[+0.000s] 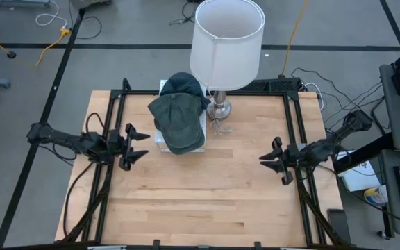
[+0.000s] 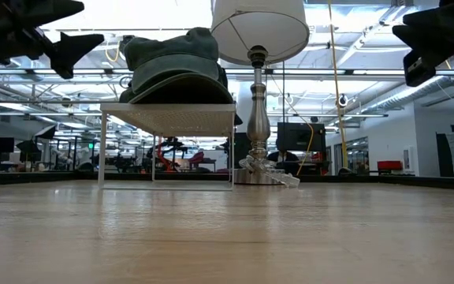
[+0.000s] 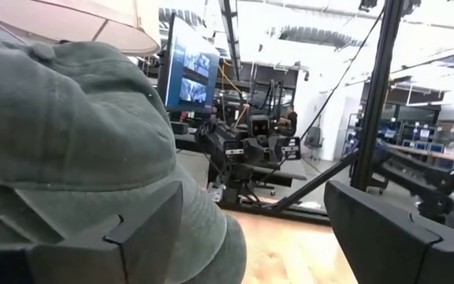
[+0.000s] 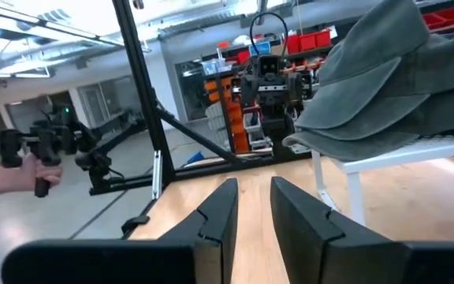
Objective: Pick & Place hat
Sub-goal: Return to Home Position
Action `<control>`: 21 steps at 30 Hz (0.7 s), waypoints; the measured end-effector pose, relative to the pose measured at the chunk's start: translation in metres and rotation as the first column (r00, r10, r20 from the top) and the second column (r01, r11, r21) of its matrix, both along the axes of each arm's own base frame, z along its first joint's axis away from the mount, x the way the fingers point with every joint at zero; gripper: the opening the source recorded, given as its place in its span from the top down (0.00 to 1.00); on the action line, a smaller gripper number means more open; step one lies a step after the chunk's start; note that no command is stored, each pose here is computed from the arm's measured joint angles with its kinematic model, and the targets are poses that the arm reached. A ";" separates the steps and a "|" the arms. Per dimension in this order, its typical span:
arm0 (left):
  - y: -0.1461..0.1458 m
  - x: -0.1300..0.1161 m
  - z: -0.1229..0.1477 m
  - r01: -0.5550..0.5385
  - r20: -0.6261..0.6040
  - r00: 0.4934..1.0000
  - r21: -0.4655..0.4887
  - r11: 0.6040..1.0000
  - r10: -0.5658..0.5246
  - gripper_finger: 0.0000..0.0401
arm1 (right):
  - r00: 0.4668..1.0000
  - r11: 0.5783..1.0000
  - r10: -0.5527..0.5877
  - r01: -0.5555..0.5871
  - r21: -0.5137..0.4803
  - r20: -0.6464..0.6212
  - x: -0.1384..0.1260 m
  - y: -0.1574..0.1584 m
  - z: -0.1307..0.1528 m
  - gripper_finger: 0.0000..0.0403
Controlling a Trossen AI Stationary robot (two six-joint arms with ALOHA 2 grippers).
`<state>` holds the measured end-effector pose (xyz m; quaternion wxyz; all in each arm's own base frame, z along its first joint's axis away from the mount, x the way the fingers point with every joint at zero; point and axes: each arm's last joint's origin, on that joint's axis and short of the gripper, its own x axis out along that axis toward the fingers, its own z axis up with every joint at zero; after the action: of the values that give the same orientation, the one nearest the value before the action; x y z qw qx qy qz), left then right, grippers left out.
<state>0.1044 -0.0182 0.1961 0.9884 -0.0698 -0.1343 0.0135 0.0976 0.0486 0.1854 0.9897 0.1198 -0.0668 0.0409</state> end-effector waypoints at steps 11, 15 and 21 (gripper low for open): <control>0.002 -0.012 -0.005 0.054 -0.027 0.998 -0.039 0.998 -0.055 0.20 | 1.000 0.999 0.004 -0.004 0.032 -0.012 -0.013 -0.009 -0.004 0.83; 0.002 -0.012 -0.008 0.041 -0.055 0.998 -0.047 0.998 -0.044 0.23 | 0.998 1.000 -0.013 0.015 0.022 -0.062 -0.013 -0.009 -0.009 0.83; 0.002 -0.011 -0.014 0.040 -0.120 0.992 -0.084 0.996 -0.050 0.24 | 0.989 0.999 -0.046 0.050 0.022 -0.143 -0.013 -0.010 -0.016 0.83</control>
<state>0.0938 -0.0159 0.1822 0.9911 -0.1123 -0.0716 0.0008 0.0848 0.0383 0.1693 0.9910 0.1334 0.0008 0.0076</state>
